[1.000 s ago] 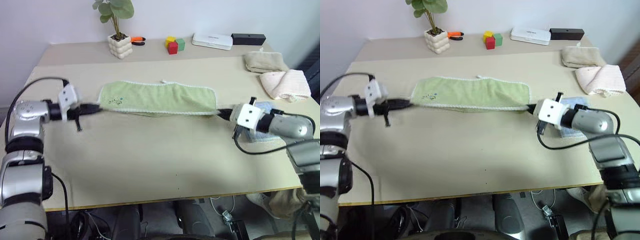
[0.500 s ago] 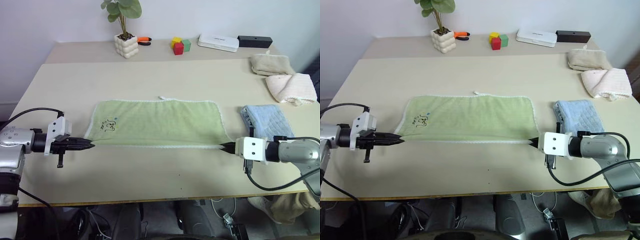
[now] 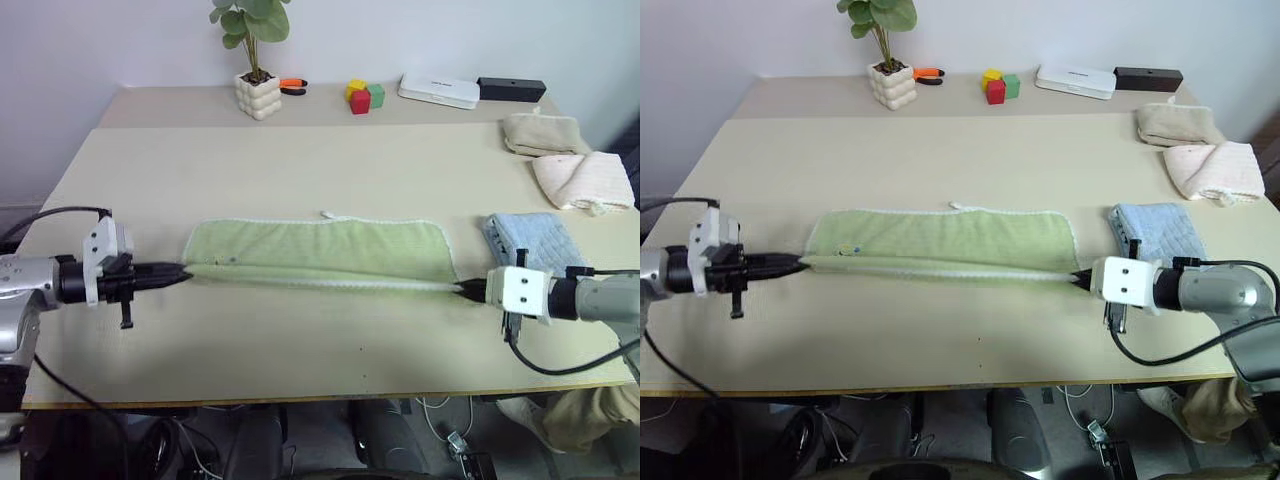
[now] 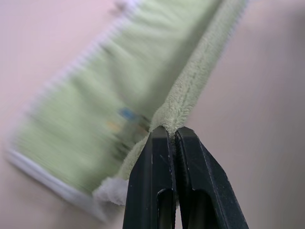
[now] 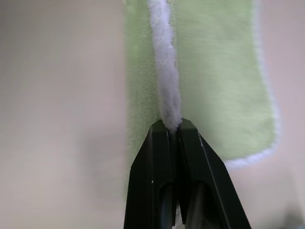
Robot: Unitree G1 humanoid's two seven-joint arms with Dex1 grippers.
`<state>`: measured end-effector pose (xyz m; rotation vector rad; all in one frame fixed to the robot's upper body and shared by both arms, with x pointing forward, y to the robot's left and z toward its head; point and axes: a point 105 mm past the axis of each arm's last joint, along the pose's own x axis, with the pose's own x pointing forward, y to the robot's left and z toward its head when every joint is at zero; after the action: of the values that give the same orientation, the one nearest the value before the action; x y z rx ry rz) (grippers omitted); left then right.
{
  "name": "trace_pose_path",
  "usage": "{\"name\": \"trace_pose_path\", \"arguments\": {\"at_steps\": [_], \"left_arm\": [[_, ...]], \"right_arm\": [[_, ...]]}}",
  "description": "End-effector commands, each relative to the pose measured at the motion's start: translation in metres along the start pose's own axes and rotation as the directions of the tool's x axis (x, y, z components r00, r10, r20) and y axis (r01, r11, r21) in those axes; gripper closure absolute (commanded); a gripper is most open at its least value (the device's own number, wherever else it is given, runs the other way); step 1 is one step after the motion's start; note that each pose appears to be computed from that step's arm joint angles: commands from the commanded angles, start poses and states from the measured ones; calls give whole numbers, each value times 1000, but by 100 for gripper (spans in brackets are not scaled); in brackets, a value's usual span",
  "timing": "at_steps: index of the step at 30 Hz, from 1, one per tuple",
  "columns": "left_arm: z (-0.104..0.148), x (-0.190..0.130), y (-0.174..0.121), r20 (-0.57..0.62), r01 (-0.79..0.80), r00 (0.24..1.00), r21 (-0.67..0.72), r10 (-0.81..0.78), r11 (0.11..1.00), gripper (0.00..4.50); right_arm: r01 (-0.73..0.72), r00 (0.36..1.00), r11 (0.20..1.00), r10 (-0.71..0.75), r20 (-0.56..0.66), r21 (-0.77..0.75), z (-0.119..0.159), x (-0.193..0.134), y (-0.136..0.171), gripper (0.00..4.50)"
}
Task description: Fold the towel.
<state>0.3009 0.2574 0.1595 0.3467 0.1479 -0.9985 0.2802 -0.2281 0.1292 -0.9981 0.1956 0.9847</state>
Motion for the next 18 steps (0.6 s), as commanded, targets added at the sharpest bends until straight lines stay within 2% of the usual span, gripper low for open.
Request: {"name": "trace_pose_path", "arguments": {"at_steps": [1, 3, 9, 18], "left_arm": [[6, 2, 20, 36, -99, 994, -13, 99, 995, 450], [4, 9, 21, 33, -96, 995, 12, 96, 995, 450], [-1, 22, 32, 35, -124, 992, 7, 124, 992, 450], [-13, 28, 43, 1, -165, 986, 29, 165, 986, 450]], "right_arm": [[83, 996, 996, -84, -10, -28, -4, 5, -20, 443], [147, 989, 989, -146, 22, -26, -2, 14, -35, 443], [187, 982, 980, -185, 34, -72, 2, 34, -56, 443], [218, 976, 970, -216, 36, -109, 11, 43, -78, 443]]}}
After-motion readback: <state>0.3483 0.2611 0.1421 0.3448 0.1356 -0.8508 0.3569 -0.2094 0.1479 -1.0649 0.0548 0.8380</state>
